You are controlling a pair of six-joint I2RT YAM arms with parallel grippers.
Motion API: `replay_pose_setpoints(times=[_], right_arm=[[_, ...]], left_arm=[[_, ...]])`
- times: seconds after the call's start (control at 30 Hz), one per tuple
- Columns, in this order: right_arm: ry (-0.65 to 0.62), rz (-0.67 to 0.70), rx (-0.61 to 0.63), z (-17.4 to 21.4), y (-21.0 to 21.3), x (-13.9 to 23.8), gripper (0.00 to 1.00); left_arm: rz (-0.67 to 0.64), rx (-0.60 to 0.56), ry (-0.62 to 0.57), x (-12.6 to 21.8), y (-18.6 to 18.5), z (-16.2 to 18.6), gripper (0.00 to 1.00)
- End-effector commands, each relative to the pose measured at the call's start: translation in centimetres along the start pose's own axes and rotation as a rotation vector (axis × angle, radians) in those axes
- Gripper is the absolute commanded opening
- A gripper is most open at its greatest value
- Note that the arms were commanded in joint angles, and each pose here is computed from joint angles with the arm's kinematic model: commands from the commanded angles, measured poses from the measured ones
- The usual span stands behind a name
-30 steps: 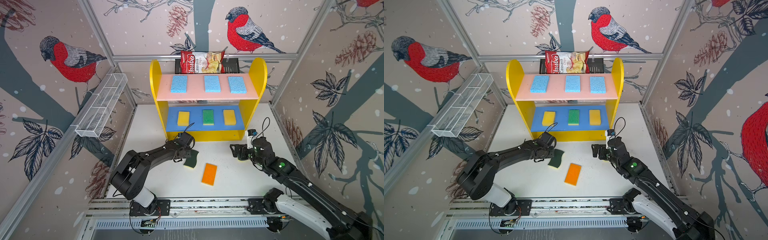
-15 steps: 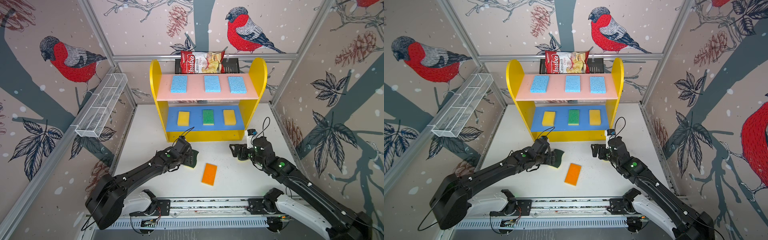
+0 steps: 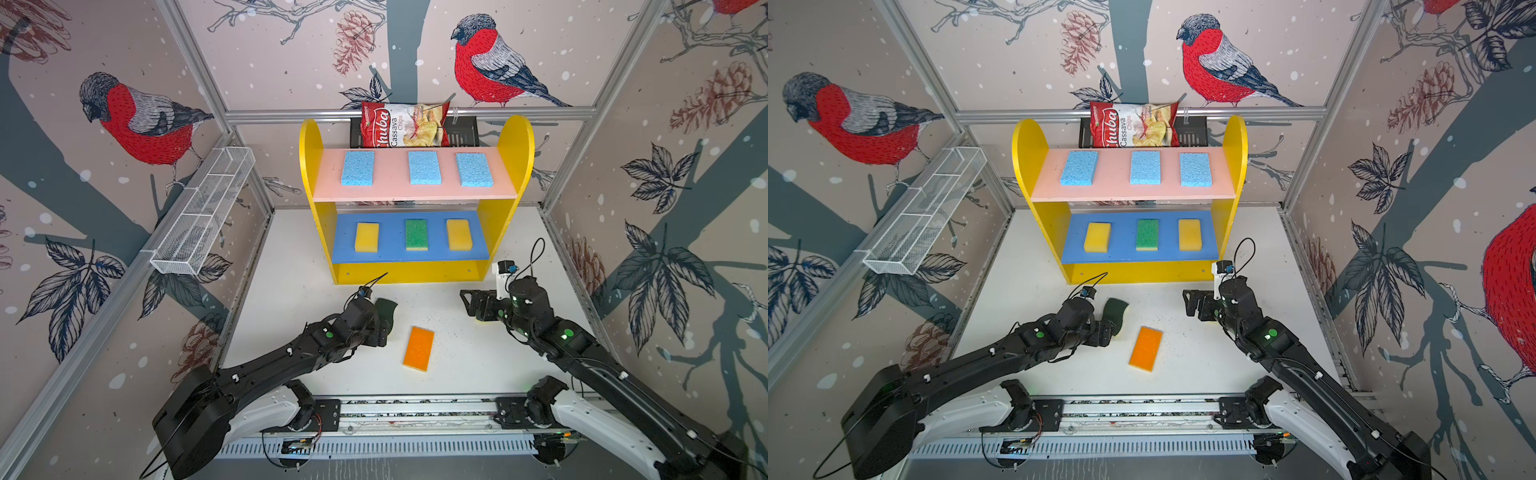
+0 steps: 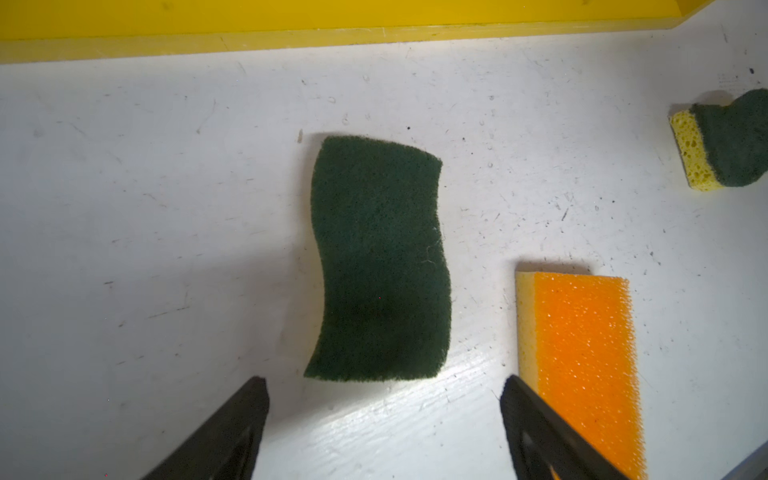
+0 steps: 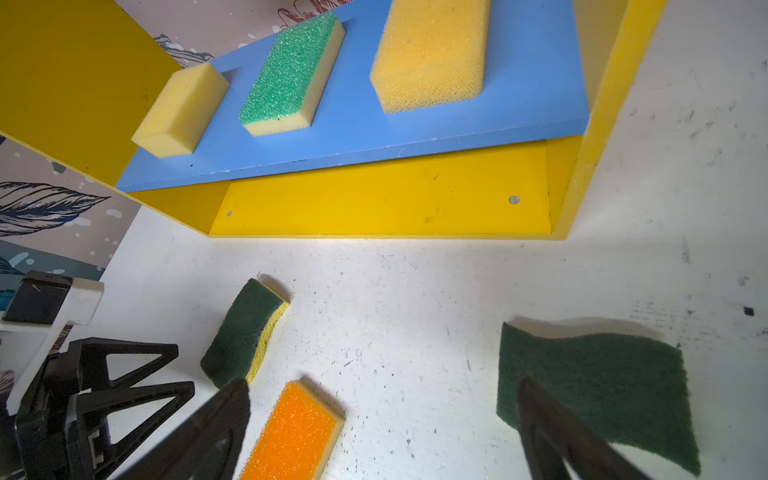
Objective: Place and organize the cleaning sponges onto the shelf
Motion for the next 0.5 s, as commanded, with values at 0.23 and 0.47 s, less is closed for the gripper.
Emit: replay_pose_setpoints(times=[0.23, 0.47], right_arm=[[0.013, 0.021, -0.038, 0.3, -0.3, -0.1, 1.00], [0.012, 0.021, -0.050, 0.3, -0.3, 0.0, 1.00]], left_arm=[[-0.027, -0.068, 0.014, -1.4, -0.2, -0.3, 0.89], [-0.060, -0.083, 0.057, -2.5, 0.1, 0.5, 0.90]])
Point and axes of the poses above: each gripper's point midway between its finger pads, its own x axis back along the fingers, its own y axis along the line the jaws close on, z = x × y, the point moved 5 cm from there along x, back along the fingers, and after that the axes turned 10 degrees about -x, right-handed, at the moved point
